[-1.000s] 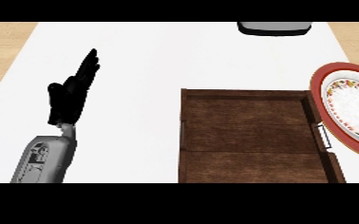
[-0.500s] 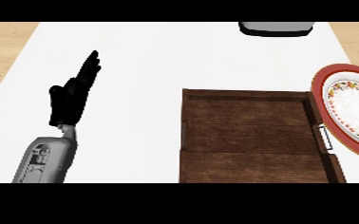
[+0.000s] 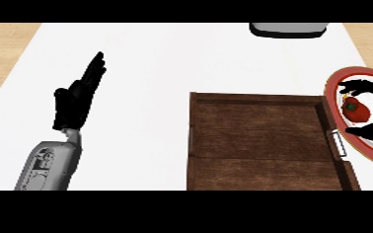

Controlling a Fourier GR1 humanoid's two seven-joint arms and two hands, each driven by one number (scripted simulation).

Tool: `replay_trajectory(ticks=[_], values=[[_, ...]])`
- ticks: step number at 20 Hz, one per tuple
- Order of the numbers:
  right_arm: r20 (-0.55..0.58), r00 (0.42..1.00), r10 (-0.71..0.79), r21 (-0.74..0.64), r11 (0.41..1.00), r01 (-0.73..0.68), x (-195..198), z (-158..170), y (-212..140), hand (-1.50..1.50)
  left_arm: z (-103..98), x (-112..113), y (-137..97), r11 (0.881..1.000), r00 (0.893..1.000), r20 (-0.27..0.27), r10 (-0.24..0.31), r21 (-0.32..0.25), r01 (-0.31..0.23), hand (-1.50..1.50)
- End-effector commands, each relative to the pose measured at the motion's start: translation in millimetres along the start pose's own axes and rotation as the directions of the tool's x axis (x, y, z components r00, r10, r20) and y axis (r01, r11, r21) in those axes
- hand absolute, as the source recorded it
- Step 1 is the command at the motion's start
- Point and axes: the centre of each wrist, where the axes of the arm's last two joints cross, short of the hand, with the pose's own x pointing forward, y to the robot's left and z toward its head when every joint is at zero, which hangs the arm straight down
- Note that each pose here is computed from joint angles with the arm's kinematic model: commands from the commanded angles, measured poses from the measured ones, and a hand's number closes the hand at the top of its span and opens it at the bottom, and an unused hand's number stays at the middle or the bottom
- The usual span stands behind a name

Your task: Pick the bell pepper from the tray and place it in the plate

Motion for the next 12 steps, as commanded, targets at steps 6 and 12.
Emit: replay_trajectory(ticks=[6,12], values=[[0.121,0.93,-0.347,-0.07,0.931,0.357,3.9,-14.2,8.9,-1.5,5.6,-3.3,0.5,1.0,1.0,-0.016,0.021,-0.002,-0.021,0.0],[0.117,0.846,-0.52,-0.279,0.8,0.531,-18.3,29.6,-53.7,-1.5,0.1,2.1,0.7,1.0,1.0,-0.019,0.006,0.007,-0.006,0.0]])
